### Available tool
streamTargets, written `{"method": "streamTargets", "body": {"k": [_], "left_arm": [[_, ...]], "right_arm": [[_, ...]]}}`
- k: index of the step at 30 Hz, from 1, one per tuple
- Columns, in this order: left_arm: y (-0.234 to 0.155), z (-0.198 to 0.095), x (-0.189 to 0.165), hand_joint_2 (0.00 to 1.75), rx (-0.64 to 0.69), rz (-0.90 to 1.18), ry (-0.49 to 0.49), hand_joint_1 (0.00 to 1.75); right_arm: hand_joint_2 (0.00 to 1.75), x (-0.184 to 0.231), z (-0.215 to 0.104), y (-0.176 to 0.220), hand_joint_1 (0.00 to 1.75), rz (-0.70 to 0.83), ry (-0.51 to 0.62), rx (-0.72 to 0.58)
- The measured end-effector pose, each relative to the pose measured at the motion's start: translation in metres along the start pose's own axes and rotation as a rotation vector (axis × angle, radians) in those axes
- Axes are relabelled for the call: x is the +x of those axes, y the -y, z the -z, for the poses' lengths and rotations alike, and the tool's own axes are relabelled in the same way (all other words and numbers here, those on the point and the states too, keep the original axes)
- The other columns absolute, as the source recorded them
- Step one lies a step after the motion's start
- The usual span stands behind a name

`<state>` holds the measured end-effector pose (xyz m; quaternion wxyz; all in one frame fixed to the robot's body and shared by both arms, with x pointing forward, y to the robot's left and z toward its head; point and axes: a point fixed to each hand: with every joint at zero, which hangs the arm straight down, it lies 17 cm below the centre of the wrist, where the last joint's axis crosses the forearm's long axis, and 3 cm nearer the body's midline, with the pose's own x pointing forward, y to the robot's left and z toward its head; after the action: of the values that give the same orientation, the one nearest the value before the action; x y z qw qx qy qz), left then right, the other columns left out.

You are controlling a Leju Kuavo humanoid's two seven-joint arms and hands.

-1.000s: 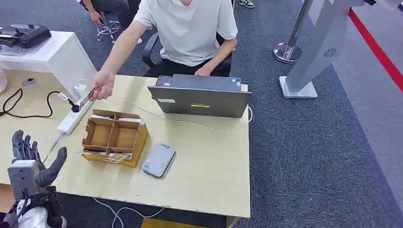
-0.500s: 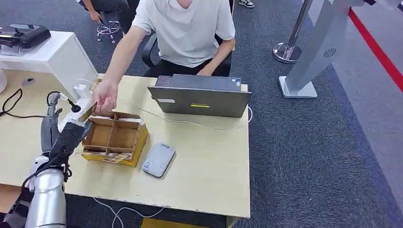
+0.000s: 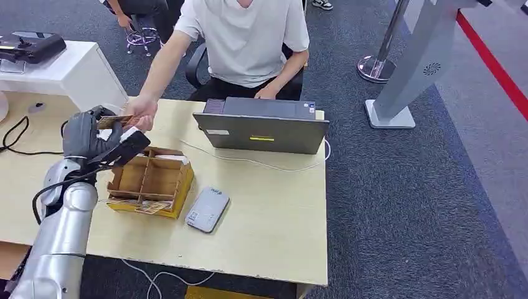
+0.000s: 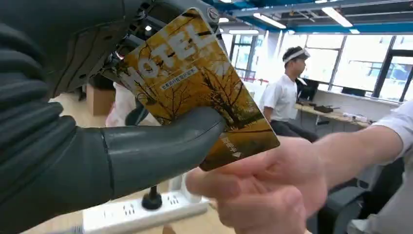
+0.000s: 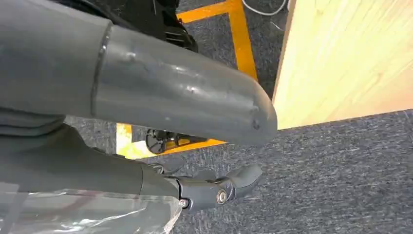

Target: Pass the card to the sensor for recognition and then transmit it.

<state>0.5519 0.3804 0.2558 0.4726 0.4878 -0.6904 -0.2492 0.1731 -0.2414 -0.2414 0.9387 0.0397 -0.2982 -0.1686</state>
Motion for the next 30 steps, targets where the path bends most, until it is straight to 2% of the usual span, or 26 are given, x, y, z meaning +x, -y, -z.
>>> {"method": "streamTargets", "body": {"k": [10, 14, 22, 30], "left_arm": [[-0.024, 0.044, 0.022, 1.75, 0.055, 0.343, 0.089, 1.75], [-0.022, 0.046, 0.040, 1.75, 0.093, 0.456, 0.146, 1.75], [0.006, 0.006, 0.078, 1.75, 0.089, 0.506, 0.251, 1.75], [0.041, -0.065, 0.145, 1.75, 0.053, 0.456, 0.429, 1.75]], "right_arm": [[0.00, -0.007, -0.001, -0.008, 0.00, -0.005, -0.036, 0.016], [0.00, -0.012, -0.001, -0.010, 0.00, -0.010, -0.054, 0.019], [0.00, -0.016, -0.003, -0.012, 0.00, -0.003, -0.060, 0.018], [0.00, -0.018, -0.004, -0.007, 0.00, 0.023, -0.058, 0.000]]}}
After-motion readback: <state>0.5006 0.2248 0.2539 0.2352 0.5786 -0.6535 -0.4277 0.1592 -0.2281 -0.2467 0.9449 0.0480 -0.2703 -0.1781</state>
